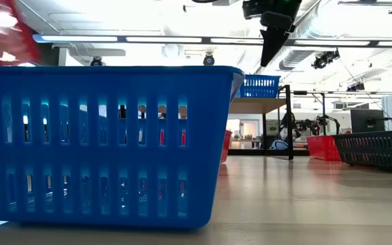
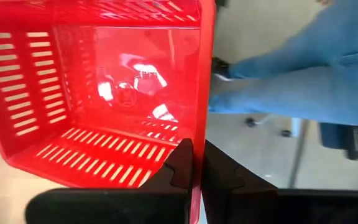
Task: Stack baskets on shelf by color
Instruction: Put the bottom red bin on the shelf
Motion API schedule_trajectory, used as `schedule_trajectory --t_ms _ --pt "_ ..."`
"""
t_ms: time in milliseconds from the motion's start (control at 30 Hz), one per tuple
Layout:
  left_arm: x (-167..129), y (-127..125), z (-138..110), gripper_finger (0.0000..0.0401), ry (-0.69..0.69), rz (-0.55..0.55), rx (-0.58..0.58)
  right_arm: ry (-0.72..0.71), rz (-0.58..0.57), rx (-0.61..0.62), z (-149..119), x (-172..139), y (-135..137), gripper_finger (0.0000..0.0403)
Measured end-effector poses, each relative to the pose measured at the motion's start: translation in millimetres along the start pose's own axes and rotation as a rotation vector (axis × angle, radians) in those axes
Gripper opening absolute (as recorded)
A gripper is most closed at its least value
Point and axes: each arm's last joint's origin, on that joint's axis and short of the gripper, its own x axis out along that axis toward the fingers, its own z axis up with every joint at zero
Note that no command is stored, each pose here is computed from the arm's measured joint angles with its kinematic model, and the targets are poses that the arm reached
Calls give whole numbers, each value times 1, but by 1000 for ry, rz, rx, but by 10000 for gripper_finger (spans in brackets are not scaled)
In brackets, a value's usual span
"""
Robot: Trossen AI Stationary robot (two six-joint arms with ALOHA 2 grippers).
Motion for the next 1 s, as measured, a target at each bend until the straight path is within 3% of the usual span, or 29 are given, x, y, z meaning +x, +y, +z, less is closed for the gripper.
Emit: schedule_trajectory --t_ms 567,1000 --pt "-61 78 83 3 -38 531 244 -7 3 49 1 0 0 69" --pt "-94 162 144 3 -14 742 321 -24 6 186 3 0 0 69"
